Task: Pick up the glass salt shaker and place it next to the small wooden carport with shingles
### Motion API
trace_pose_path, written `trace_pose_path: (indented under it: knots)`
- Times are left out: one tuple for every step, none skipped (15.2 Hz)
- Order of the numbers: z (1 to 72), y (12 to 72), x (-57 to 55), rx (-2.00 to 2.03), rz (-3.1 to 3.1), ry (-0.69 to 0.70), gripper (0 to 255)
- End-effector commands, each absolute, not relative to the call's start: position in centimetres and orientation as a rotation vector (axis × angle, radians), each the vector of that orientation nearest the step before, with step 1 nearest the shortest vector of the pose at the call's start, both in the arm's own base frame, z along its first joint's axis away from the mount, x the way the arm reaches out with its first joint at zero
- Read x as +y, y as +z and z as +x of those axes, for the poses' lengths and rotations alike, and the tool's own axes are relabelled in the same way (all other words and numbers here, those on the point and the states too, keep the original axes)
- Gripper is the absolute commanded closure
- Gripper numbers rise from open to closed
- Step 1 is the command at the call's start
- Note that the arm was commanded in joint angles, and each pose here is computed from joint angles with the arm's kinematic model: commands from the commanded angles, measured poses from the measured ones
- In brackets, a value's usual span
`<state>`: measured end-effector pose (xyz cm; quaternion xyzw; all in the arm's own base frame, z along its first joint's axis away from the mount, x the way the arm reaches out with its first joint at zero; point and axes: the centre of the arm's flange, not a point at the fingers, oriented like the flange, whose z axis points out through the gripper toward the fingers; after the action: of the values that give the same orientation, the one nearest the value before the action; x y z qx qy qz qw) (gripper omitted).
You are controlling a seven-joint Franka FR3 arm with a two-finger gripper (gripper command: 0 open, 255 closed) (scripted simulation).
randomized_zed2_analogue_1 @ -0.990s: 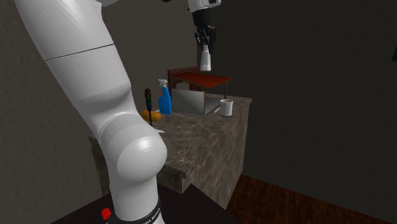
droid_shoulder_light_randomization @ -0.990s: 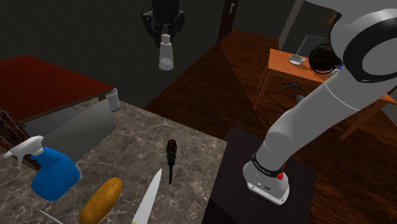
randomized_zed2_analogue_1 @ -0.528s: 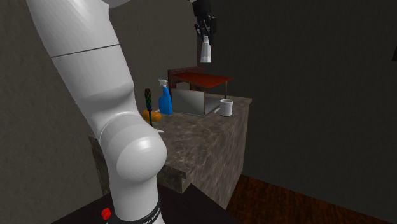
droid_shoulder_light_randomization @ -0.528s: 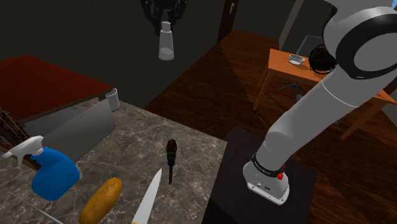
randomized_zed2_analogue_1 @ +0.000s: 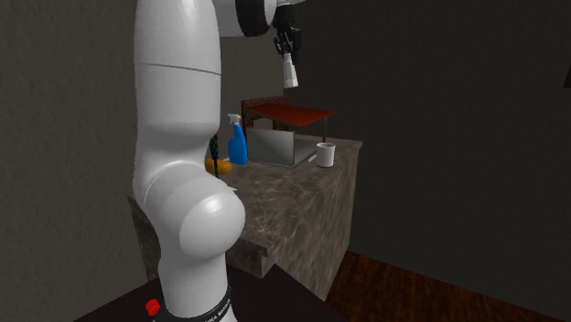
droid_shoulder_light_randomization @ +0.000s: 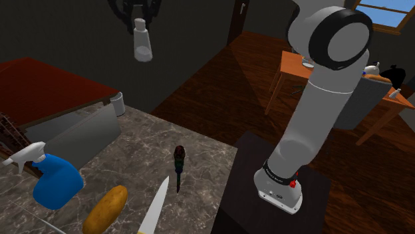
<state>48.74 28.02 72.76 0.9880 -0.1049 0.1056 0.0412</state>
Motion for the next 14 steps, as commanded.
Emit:
trace_pose_path:
  knots:
    - [49.9, 72.8, 30.3, -0.330, 3.024, 0.324, 255]
    - [50.6, 72.8, 31.5, -0.330, 3.024, 0.324, 255]
    - [51.2, 72.8, 32.6, -0.330, 3.024, 0.324, 255]
    - [51.7, 72.8, 33.5, -0.330, 3.024, 0.324, 255]
    - [51.7, 72.3, 33.5, -0.330, 3.024, 0.324, 255]
    - [51.7, 71.8, 33.5, -0.330, 3.024, 0.324, 255]
    - [51.7, 71.2, 33.5, -0.330, 3.024, 0.324, 255]
    - [51.7, 70.7, 33.5, -0.330, 3.024, 0.324, 255]
    - [51.7, 70.2, 33.5, -0.330, 3.024, 0.324, 255]
    - [51.7, 69.6, 33.5, -0.330, 3.024, 0.324, 255]
    - [51.7, 69.1, 33.5, -0.330, 3.024, 0.324, 255]
    - [51.7, 68.6, 33.5, -0.330, 3.024, 0.324, 255]
    - [51.7, 68.1, 33.5, -0.330, 3.024, 0.324, 255]
    - [51.7, 67.5, 33.5, -0.330, 3.024, 0.324, 255]
